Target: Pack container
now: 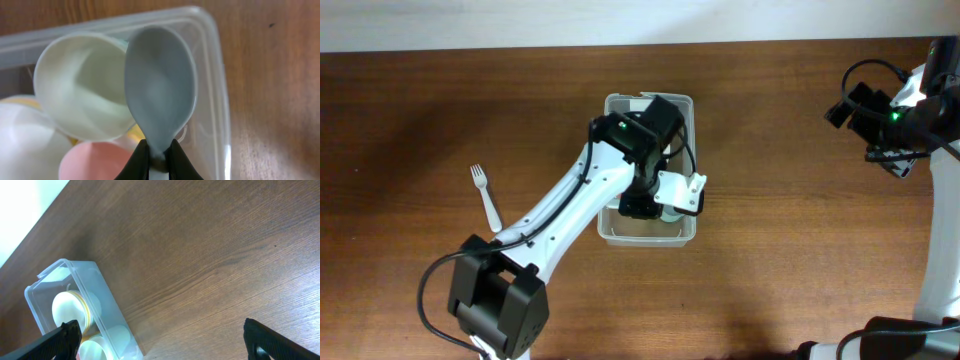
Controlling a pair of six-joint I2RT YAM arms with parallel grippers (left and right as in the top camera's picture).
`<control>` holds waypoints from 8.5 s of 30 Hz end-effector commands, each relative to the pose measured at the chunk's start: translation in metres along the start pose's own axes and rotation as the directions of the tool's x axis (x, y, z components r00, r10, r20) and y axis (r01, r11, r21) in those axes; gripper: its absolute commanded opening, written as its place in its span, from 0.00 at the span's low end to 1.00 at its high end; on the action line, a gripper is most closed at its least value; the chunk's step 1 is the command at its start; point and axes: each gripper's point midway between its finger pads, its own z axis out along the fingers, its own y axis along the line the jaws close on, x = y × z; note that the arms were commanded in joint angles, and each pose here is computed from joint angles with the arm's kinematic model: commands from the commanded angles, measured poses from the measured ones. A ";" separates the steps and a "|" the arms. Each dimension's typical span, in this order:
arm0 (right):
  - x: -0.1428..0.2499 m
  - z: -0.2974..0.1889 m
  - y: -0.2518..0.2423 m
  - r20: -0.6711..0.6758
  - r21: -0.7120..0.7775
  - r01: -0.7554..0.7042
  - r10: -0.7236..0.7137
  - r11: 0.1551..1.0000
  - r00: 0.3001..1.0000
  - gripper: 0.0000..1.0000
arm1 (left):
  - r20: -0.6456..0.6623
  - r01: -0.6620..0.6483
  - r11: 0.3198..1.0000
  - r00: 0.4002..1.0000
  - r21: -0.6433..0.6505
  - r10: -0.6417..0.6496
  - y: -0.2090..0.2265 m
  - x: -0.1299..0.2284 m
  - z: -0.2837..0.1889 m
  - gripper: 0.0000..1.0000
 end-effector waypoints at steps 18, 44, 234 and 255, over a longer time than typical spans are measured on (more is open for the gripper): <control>-0.004 -0.005 0.000 0.021 0.001 0.000 0.000 1.000 1.000 0.99 | -0.195 0.331 0.906 0.902 -0.263 -0.386 0.033 0.047 -0.027 1.00; -0.003 -0.005 0.000 0.021 0.001 -0.001 0.000 1.000 1.000 0.99 | 0.187 0.877 -0.472 -0.450 -0.094 -0.873 0.047 0.326 -0.038 0.89; -0.003 -0.005 0.001 0.021 0.001 0.000 0.000 1.000 1.000 0.99 | 0.883 0.897 -0.209 0.300 -0.391 -0.361 -0.129 0.238 -0.070 1.00; -0.004 -0.005 0.000 0.021 0.001 0.000 0.000 1.000 1.000 0.99 | 0.904 0.886 -0.244 0.323 -0.393 -0.281 -0.116 0.246 -0.071 1.00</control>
